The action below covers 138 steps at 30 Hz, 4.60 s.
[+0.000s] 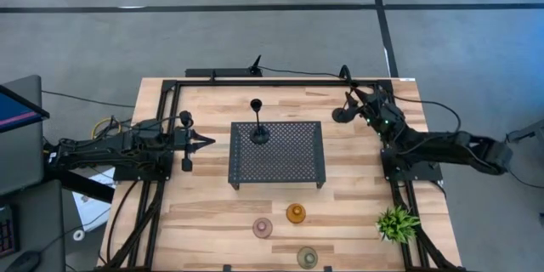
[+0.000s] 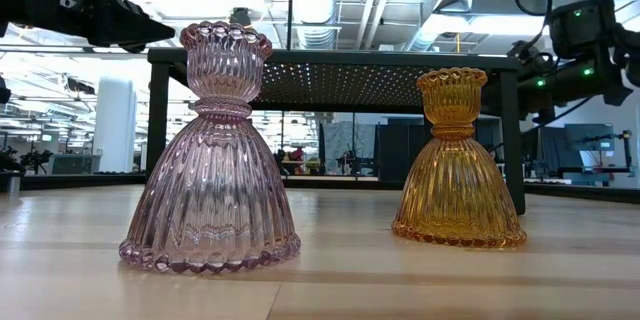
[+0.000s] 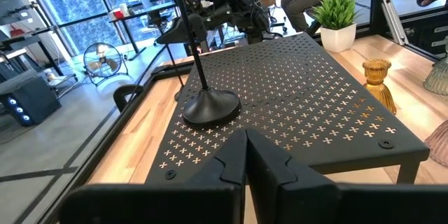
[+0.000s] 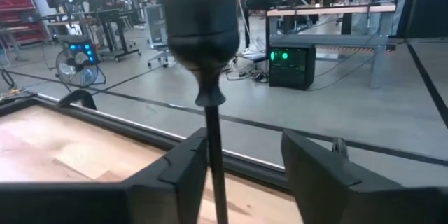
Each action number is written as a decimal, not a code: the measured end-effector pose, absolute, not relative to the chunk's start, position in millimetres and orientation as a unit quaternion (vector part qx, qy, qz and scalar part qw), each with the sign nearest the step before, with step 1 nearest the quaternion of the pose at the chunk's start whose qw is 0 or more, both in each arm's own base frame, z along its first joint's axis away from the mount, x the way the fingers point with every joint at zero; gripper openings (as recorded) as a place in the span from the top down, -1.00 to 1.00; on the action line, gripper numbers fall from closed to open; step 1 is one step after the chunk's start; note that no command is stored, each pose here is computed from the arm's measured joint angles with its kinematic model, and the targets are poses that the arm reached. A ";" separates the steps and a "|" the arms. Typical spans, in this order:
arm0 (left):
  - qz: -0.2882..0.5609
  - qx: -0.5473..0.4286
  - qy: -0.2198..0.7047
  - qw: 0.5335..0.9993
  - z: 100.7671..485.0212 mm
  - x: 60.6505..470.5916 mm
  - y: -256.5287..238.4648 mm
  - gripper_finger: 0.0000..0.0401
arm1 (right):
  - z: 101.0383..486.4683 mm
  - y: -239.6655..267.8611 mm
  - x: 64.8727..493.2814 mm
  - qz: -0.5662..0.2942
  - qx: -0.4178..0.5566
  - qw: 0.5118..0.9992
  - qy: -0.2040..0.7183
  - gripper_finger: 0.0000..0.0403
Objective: Pick & Place candle stick holders
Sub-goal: Align the black candle holder with the black candle holder on the shelf, then put the pink glass candle holder on the shelf
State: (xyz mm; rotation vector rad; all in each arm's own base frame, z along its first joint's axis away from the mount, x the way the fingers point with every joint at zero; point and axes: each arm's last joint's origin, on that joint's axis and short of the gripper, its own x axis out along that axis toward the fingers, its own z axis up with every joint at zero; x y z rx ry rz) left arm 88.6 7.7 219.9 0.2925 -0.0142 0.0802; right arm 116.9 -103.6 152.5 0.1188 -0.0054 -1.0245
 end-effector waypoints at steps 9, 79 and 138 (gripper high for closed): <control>0.040 0.146 -0.007 0.988 219.9 88.6 7.7 0.97 | 152.3 -101.5 118.9 -0.482 0.055 0.875 0.000 0.93; 0.040 0.146 -0.007 0.988 219.8 88.6 7.8 0.97 | 298.7 -27.2 256.6 -0.098 0.000 0.995 0.032 1.00; 0.039 0.116 -0.008 0.992 220.0 88.6 7.7 0.96 | 315.7 11.3 117.3 -0.009 0.079 0.981 0.176 0.36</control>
